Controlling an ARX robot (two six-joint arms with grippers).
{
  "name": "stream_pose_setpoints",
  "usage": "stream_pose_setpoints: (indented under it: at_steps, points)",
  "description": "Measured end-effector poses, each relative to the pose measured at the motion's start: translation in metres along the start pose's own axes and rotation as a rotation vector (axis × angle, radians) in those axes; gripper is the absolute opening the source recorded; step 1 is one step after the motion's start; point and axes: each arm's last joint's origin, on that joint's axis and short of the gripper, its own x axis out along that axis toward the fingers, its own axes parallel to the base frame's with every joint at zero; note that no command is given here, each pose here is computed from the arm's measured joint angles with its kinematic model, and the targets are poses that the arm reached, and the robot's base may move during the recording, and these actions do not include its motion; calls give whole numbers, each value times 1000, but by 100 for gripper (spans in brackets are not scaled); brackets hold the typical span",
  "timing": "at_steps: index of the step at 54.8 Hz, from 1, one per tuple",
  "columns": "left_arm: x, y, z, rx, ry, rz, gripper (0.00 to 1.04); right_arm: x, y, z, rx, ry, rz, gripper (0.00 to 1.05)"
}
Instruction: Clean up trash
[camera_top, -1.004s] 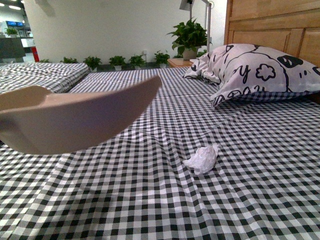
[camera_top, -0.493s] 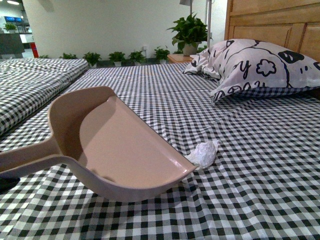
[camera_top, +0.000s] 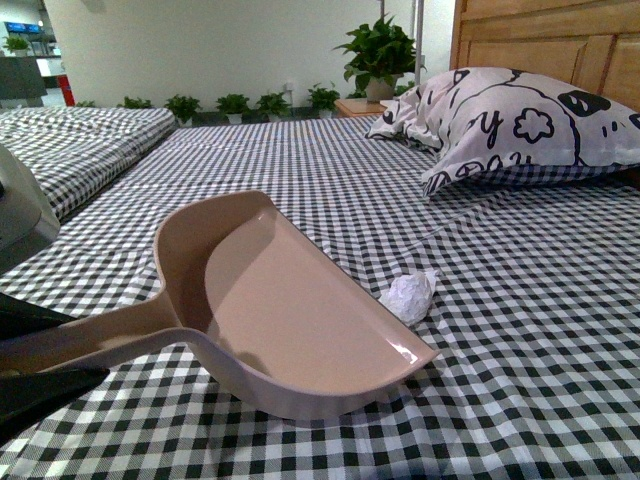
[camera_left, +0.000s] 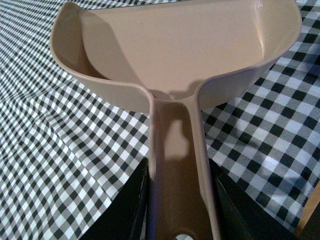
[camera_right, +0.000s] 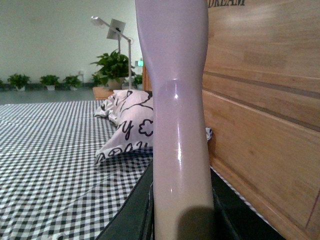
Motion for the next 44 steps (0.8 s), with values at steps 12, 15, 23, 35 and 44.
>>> stream_pose_setpoints:
  at_steps: [12, 15, 23, 35, 44]
  points:
    - [7, -4, -2, -49, 8, -37, 29, 0, 0, 0, 0, 0, 0, 20]
    - [8, -5, -3, -63, 13, -51, 29, 0, 0, 0, 0, 0, 0, 20]
    - [10, -10, -9, -116, 55, -113, 29, 0, 0, 0, 0, 0, 0, 20]
    - [13, -9, -17, -173, 86, -131, 29, 0, 0, 0, 0, 0, 0, 20]
    - [13, -8, -16, -173, 85, -130, 29, 0, 0, 0, 0, 0, 0, 20]
